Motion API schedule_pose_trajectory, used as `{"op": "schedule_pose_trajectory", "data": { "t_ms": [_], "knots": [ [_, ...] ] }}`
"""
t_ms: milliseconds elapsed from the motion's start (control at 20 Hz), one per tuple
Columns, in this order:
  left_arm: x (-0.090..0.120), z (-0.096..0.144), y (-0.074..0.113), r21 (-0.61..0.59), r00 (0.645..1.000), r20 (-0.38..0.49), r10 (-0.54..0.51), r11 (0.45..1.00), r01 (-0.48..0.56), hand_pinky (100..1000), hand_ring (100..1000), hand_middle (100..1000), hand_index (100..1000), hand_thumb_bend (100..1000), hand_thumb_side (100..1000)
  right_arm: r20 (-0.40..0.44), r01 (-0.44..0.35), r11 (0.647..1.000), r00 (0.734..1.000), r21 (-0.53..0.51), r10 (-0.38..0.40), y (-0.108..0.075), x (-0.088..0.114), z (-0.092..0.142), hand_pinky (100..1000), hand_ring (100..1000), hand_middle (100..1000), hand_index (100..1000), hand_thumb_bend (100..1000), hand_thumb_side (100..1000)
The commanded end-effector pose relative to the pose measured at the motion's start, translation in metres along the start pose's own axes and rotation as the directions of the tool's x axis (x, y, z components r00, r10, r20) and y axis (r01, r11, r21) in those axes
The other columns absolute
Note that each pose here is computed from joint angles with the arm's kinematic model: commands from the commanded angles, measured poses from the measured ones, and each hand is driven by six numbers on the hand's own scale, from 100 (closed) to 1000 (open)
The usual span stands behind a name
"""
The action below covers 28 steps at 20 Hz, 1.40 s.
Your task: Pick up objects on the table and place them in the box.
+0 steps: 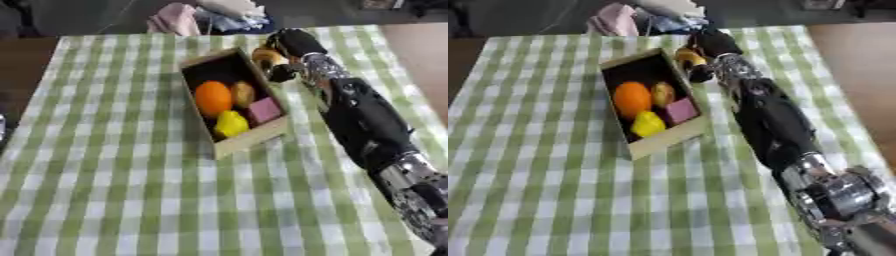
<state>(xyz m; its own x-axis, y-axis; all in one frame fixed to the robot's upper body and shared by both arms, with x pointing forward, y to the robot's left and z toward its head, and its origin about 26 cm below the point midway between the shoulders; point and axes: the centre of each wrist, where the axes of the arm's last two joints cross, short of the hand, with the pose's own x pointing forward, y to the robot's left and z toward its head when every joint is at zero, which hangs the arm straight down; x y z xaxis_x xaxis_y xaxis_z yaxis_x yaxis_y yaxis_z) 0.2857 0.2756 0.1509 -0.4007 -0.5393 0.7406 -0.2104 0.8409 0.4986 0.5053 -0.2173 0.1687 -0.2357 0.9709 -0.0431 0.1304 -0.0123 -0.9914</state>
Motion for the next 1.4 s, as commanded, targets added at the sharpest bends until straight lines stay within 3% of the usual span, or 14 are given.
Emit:
{"op": "schedule_pose_trajectory", "data": {
  "t_ms": [50, 600, 950, 1150, 1350, 1400],
  "knots": [
    [0.005, -0.002, 0.008, 0.022, 1.000, 0.026, -0.015, 1.000, 0.015, 728, 526, 668, 819, 100, 757, 0.041, -0.027, 0.997, 0.999, -0.079, 0.031, -0.033, 0.002, -0.006, 624, 580, 529, 180, 100, 225],
    [0.004, -0.002, 0.011, 0.038, 1.000, 0.017, -0.023, 0.999, 0.022, 728, 525, 663, 819, 100, 753, 0.219, -0.026, 0.991, 0.974, -0.129, 0.054, -0.069, 0.033, -0.008, 628, 583, 531, 182, 100, 218],
    [0.004, -0.002, 0.012, 0.049, 1.000, 0.015, -0.024, 0.999, 0.023, 728, 524, 661, 818, 100, 750, 0.382, -0.029, 0.996, 0.923, -0.080, 0.057, -0.075, 0.070, -0.007, 640, 591, 539, 184, 100, 228],
    [0.004, -0.002, 0.013, 0.055, 1.000, 0.014, -0.023, 0.998, 0.023, 728, 523, 660, 818, 100, 750, 0.435, -0.050, 0.999, 0.899, -0.012, 0.050, -0.068, 0.084, -0.006, 661, 615, 562, 196, 100, 241],
    [0.003, -0.002, 0.013, 0.058, 1.000, 0.013, -0.026, 0.998, 0.025, 728, 523, 659, 818, 100, 750, 0.415, -0.097, 0.989, 0.909, 0.114, 0.042, -0.050, 0.083, -0.007, 729, 706, 652, 490, 100, 287],
    [0.003, -0.002, 0.014, 0.059, 1.000, 0.012, -0.026, 0.998, 0.025, 728, 522, 659, 818, 100, 751, 0.402, -0.112, 0.984, 0.915, 0.139, 0.047, -0.046, 0.081, -0.007, 751, 730, 688, 670, 100, 310]
  ]
}}
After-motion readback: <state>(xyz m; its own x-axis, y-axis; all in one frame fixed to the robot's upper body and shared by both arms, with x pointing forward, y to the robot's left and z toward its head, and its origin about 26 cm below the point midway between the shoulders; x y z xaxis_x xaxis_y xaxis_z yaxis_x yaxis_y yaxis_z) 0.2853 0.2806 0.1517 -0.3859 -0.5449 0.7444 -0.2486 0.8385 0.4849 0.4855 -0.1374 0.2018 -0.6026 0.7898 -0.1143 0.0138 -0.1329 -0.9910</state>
